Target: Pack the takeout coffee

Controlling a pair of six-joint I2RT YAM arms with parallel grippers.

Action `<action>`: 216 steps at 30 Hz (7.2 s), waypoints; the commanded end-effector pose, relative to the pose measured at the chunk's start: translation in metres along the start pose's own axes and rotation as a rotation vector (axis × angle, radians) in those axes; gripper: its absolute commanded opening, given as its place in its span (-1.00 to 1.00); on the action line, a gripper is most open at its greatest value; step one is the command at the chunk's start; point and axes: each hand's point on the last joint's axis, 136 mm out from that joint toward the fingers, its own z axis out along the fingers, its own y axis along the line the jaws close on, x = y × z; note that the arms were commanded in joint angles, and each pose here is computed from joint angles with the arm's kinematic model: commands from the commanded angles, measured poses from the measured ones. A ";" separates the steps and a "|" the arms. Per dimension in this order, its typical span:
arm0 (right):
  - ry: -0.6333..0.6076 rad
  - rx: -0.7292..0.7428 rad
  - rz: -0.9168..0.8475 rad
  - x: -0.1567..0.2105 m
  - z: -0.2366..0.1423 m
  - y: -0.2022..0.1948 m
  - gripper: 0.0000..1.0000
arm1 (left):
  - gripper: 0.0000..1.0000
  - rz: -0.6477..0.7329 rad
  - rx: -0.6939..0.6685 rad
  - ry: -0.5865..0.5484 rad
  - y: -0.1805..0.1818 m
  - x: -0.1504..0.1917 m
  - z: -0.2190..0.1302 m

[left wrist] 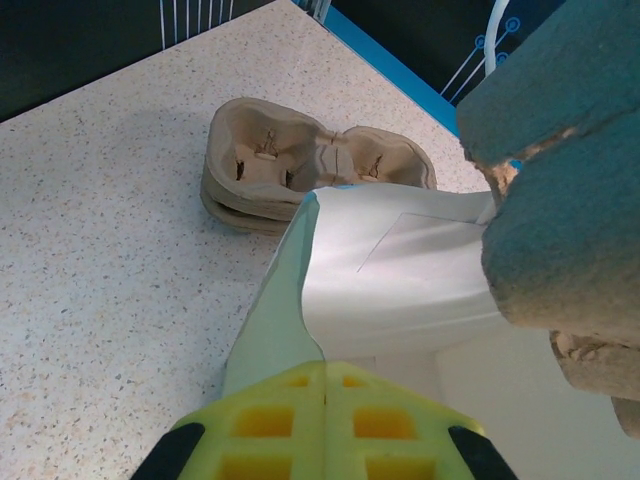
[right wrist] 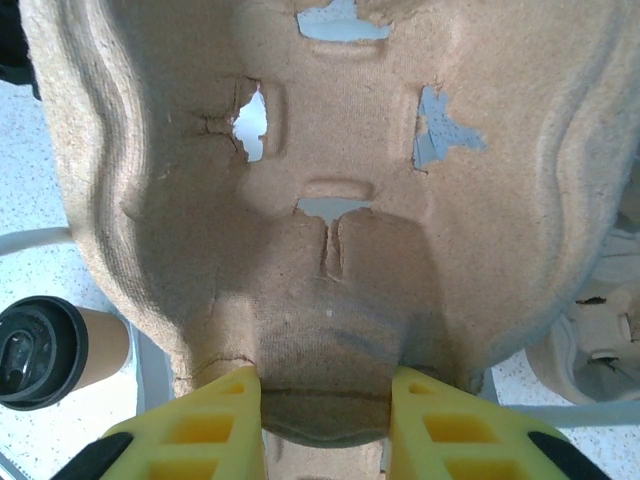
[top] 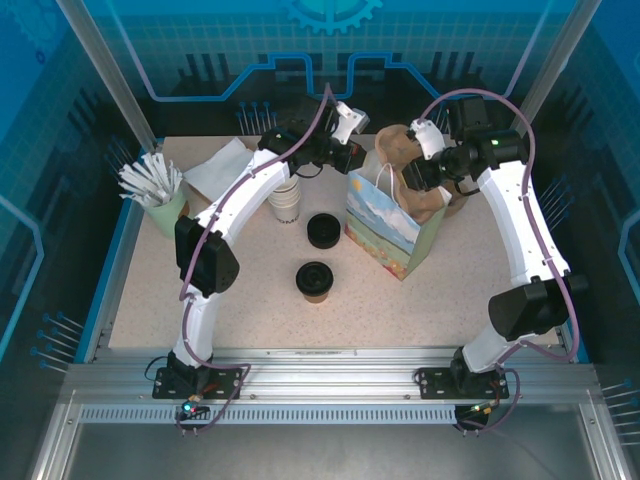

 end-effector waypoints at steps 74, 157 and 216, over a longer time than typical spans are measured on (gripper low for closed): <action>0.349 0.075 -0.098 0.052 0.026 0.025 -0.43 | -0.66 0.003 0.005 -0.004 0.003 0.004 -0.011; 0.370 -0.002 -0.053 0.064 0.075 0.033 -0.37 | 0.35 -0.197 0.064 -0.290 -0.060 0.049 -0.142; 0.413 0.038 -0.044 0.073 0.077 0.018 -0.38 | -0.91 -0.053 0.155 -0.183 -0.147 0.056 -0.079</action>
